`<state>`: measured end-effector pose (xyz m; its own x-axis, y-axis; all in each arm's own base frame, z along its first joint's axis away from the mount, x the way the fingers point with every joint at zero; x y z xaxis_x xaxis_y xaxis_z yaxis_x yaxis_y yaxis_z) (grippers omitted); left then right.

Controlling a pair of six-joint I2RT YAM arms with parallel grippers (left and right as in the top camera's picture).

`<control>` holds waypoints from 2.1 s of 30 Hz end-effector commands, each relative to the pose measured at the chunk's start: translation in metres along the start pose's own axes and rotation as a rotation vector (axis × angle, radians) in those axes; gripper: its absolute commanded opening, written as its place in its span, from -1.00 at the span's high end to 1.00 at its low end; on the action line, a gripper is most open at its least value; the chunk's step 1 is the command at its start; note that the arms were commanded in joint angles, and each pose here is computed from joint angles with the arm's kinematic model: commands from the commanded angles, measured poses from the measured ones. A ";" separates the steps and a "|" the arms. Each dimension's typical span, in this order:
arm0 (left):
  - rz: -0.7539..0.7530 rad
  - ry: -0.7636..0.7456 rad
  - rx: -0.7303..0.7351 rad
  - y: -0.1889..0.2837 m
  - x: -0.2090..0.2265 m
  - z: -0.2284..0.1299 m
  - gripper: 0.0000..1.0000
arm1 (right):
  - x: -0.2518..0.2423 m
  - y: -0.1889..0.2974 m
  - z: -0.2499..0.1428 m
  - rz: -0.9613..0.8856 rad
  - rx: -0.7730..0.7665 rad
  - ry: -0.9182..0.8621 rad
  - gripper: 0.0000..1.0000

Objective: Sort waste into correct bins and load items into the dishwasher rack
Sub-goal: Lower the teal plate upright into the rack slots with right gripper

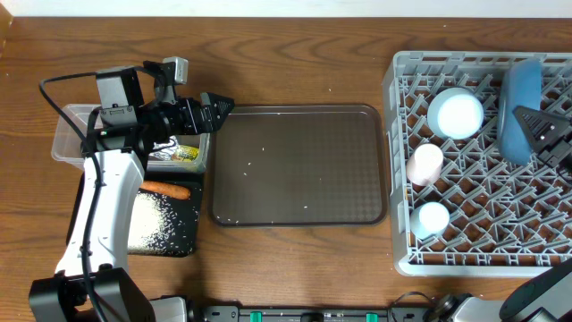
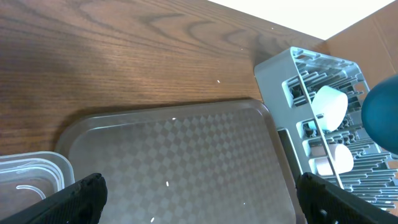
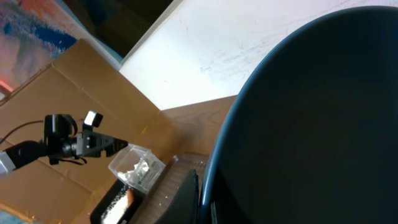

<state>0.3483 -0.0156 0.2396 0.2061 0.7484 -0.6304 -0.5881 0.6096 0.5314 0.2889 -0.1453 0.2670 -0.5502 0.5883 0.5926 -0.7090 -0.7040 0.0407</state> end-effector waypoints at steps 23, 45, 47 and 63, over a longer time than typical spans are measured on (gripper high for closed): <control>-0.002 0.004 -0.008 0.003 -0.002 0.001 -1.00 | -0.036 0.046 -0.033 -0.358 -0.023 -0.286 0.97; -0.002 0.004 -0.008 0.003 -0.002 0.001 -1.00 | -0.008 0.013 -0.009 0.005 -0.035 -0.218 0.97; -0.002 0.004 -0.008 0.003 -0.002 0.001 -1.00 | -0.007 0.008 -0.010 0.011 -0.023 -0.219 0.97; -0.002 0.004 -0.008 0.003 -0.002 0.001 -1.00 | -0.011 0.008 -0.018 -0.039 -0.016 -0.236 0.97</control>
<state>0.3482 -0.0157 0.2396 0.2059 0.7484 -0.6305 -0.5879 0.6097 0.5316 0.2815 -0.1511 0.2553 -0.4328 0.4900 0.7567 -0.7254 -0.6877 0.0304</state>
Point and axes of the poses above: each gripper's point midway between its finger pads, its own y axis back along the fingers, its own x axis along the line the jaws close on, z = x × y, the point moved 8 cm from there along y, back along the fingers, and after that the axes turned 5 degrees about y, right-handed, at the moved point
